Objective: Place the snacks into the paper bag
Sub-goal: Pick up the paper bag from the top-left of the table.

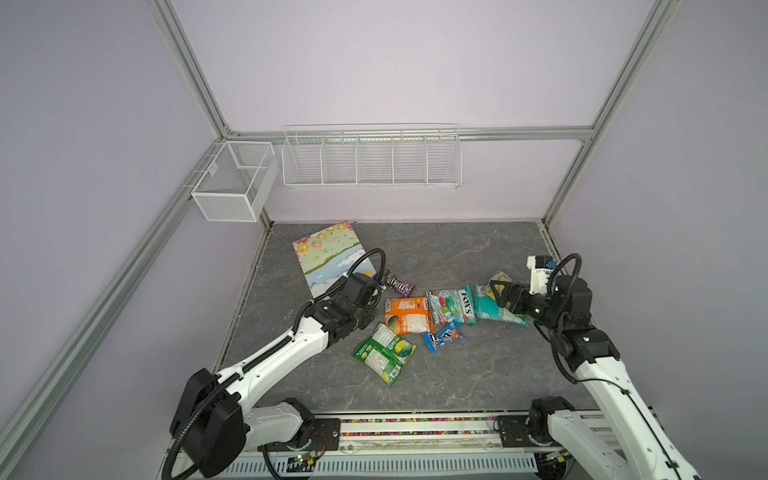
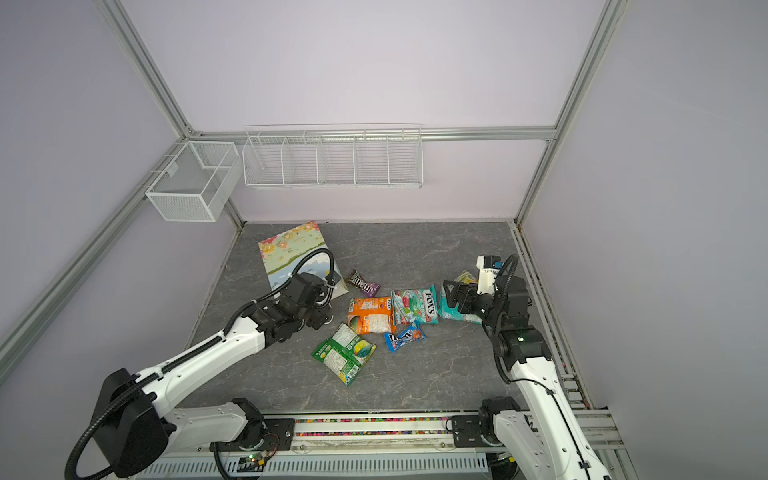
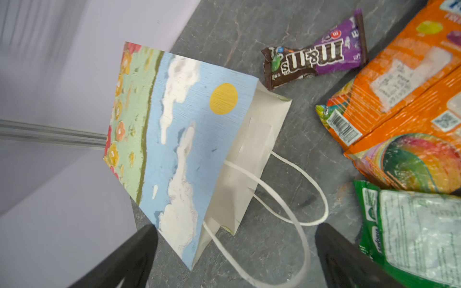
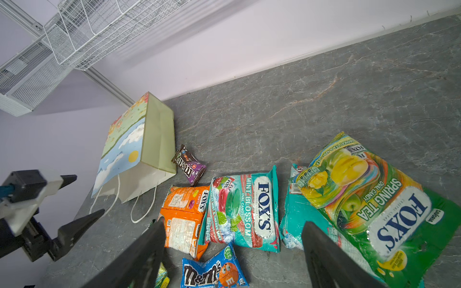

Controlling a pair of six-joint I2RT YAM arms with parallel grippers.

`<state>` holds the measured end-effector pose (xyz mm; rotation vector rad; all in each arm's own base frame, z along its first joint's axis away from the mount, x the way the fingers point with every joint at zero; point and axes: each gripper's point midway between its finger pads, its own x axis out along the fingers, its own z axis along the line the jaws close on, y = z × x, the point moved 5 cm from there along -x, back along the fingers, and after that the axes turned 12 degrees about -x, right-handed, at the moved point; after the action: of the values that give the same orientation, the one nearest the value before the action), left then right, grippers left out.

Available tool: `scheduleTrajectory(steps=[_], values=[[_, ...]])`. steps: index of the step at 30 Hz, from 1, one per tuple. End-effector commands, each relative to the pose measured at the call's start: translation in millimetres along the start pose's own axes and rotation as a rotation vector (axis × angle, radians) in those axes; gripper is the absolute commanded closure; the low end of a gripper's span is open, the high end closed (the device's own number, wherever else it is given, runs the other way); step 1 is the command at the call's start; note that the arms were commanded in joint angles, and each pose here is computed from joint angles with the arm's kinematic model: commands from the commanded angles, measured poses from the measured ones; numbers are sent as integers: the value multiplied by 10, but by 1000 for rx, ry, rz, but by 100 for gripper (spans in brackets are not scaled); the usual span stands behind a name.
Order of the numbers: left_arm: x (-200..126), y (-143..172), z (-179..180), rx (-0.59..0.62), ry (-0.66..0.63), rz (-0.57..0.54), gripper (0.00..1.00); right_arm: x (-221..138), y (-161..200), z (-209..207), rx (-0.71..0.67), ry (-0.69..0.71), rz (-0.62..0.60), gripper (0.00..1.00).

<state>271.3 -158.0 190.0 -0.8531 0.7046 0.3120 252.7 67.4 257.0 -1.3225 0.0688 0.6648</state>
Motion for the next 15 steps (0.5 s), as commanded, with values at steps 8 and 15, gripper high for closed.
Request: scheduleTrajectory(steps=[8,15], values=[[352,101,-78,128,-152,89,1,-9,90,-14,-12,9,-11,12],[664,35,-76,170,-310,110,1,12,94,-28,-3,13,-18,12]])
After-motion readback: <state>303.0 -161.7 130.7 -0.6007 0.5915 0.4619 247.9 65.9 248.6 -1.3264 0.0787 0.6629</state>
